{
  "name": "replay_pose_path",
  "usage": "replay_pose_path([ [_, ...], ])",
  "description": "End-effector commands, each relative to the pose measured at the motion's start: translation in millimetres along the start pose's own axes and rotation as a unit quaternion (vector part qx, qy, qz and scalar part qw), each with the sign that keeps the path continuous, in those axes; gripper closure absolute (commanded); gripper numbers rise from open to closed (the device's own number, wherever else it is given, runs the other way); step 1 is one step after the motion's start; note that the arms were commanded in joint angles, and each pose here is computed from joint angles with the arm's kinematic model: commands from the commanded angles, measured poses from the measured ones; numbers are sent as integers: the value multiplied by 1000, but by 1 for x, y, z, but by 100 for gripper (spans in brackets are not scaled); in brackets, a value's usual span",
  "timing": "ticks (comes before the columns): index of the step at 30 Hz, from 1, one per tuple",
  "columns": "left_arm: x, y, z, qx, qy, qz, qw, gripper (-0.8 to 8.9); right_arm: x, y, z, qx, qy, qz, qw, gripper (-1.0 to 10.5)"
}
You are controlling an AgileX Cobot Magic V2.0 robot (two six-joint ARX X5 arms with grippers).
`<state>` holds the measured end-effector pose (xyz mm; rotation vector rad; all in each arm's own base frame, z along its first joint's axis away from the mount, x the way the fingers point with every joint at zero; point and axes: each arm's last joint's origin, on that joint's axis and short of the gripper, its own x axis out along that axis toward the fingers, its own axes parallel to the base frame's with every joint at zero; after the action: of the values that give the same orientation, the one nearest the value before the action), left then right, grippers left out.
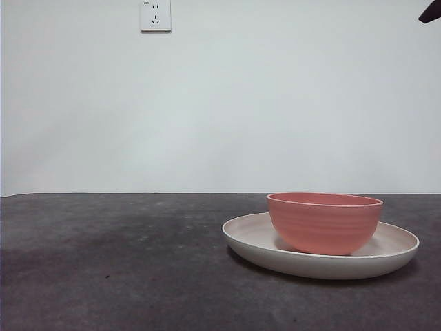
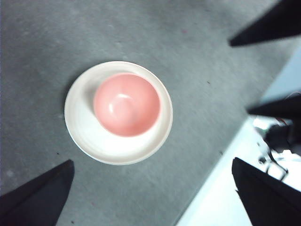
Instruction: Place the red bowl on the white plate
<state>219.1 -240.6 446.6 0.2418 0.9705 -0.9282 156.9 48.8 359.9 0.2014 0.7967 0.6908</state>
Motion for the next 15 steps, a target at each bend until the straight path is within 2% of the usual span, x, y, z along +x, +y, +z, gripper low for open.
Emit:
replay_pose_path([
  [1, -20, -15, -17, 37, 2, -11, 999, 158, -2, 2, 3, -6, 0, 2, 1000, 296],
  [3, -33, -20, -38, 55, 1, -15, 998, 158, -2, 2, 0, -6, 12, 1, 1000, 296],
  [6, -40, -19, -63, 53, -5, -16, 998, 158, -2, 2, -2, -5, 23, 1, 1000, 296],
  [15, -53, -11, -161, 34, -118, -23, 992, 158, -2, 2, -3, -2, 28, 0, 1000, 296],
])
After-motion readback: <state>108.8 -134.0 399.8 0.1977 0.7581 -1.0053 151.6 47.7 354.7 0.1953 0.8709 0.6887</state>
